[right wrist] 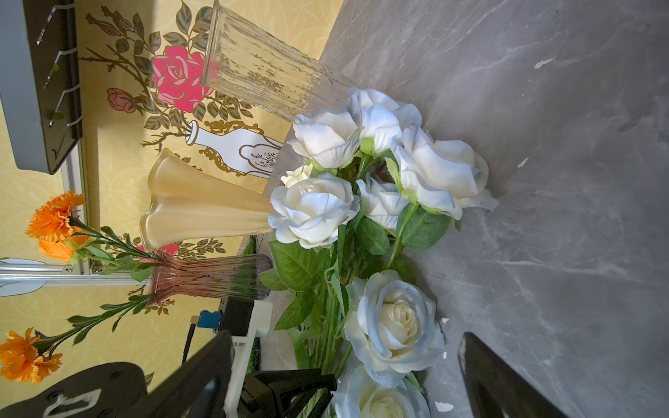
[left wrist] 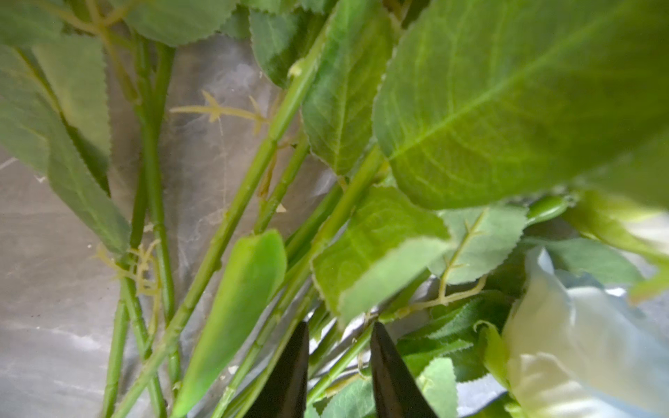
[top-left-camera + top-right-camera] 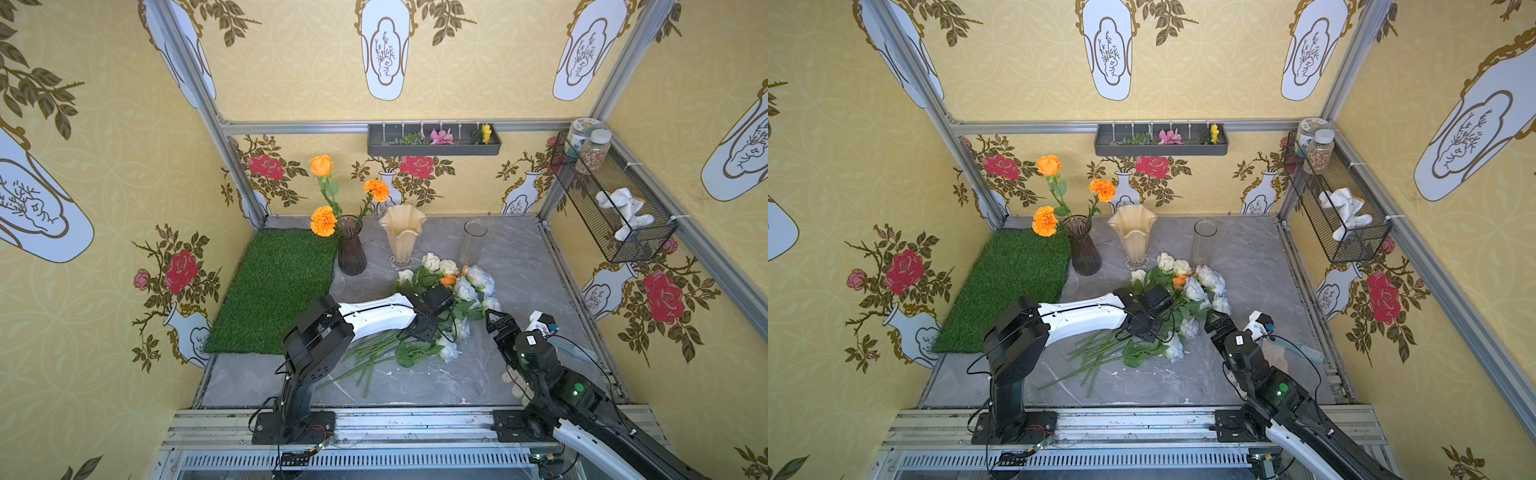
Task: Arrange the flowers in different vases according to their colors
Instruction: Pick up the flower at the center of the board, then insert the flower into the vase, then pick up the flower at the center of the board.
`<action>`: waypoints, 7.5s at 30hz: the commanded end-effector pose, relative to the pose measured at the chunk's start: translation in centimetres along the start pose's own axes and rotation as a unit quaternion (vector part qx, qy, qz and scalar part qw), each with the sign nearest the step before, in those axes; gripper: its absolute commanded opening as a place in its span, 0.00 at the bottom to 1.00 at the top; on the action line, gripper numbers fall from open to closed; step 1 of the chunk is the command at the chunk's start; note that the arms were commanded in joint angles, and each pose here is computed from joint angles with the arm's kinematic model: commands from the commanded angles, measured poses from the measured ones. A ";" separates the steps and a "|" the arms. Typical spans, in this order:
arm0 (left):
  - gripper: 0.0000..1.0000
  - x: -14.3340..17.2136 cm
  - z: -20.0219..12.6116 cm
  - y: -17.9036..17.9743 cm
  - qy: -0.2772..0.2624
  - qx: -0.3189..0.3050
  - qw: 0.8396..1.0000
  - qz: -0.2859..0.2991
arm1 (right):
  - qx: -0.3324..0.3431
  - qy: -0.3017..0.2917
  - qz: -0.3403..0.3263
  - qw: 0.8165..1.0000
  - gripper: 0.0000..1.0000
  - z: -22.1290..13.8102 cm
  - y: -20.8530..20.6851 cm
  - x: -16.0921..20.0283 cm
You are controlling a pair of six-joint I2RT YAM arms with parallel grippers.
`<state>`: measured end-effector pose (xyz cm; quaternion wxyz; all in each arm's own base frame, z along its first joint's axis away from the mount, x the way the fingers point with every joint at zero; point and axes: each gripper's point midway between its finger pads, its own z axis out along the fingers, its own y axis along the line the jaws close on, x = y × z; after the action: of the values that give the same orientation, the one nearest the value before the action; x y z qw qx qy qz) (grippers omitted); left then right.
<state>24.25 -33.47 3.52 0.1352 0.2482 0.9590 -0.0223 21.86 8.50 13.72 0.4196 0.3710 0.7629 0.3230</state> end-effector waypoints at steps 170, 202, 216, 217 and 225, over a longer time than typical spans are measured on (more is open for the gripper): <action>0.43 -37.7 -22.7 -4.9 -0.621 0.204 0.757 0.003 | -0.123 -0.071 -0.025 0.990 0.97 0.5 2.8 -1.4; 0.71 -8.9 -21.3 2.9 -0.366 0.144 0.915 -0.097 | -0.050 0.024 -0.057 0.997 0.97 1.4 3.3 1.2; 0.67 4.3 -12.2 0.6 -0.150 0.163 0.970 -0.099 | -0.013 0.057 -0.065 0.996 0.97 2.6 3.1 2.5; 0.67 4.5 -11.8 0.9 -0.143 0.152 0.973 -0.102 | -0.011 0.060 -0.068 0.996 0.97 2.6 3.1 2.6; 0.67 3.2 -10.8 3.9 -0.155 0.078 0.976 -0.133 | -0.008 0.072 -0.071 0.995 0.97 2.7 3.0 3.0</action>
<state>19.59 -28.23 13.31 0.2475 0.1422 0.9422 -0.1753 24.00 12.91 13.48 0.3881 0.2921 0.8135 0.3199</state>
